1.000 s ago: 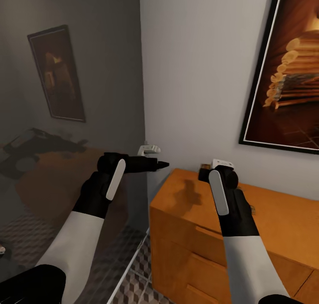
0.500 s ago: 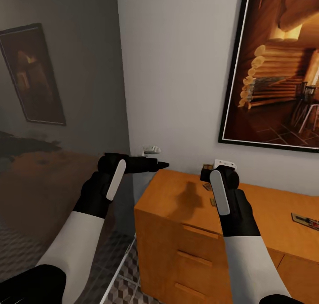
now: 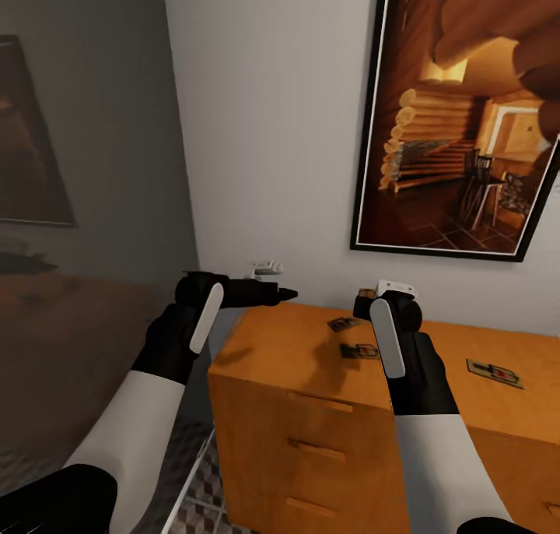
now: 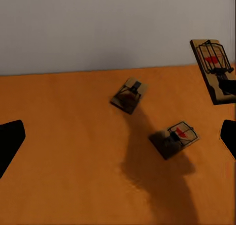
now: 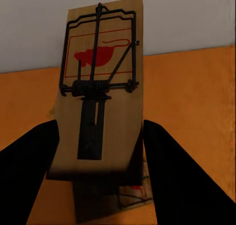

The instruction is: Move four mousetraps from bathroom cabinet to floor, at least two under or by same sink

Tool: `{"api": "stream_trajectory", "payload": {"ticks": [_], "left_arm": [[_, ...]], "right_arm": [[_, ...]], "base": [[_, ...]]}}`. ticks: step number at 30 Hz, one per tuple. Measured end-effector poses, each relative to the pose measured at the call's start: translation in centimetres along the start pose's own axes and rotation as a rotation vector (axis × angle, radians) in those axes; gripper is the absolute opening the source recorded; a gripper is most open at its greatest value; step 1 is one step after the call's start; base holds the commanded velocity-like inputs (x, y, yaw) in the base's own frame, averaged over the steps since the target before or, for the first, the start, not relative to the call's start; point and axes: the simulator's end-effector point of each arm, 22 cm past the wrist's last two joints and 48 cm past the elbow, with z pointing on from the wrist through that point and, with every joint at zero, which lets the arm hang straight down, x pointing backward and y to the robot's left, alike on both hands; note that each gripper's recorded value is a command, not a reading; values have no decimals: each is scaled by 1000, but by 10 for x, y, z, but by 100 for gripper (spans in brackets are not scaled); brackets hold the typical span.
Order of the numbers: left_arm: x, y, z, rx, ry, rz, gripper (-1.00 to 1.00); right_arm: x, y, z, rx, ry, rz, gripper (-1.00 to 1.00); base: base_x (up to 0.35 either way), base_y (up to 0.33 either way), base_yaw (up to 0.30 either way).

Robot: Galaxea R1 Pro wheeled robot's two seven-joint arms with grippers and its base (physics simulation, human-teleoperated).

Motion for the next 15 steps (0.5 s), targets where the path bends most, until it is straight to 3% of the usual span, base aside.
{"api": "stream_trajectory", "payload": {"ticks": [8,15], "left_arm": [[-1,2,1,-4,-8,1,100],[0,1,1,-4,-5,-2,100]], "right_arm": [[-3,-2,-2,2,-5,7,-100],[-9,-27,0,38,-14,17,-100]], "base": [[0,0,-229],[0,0,-225]]}}
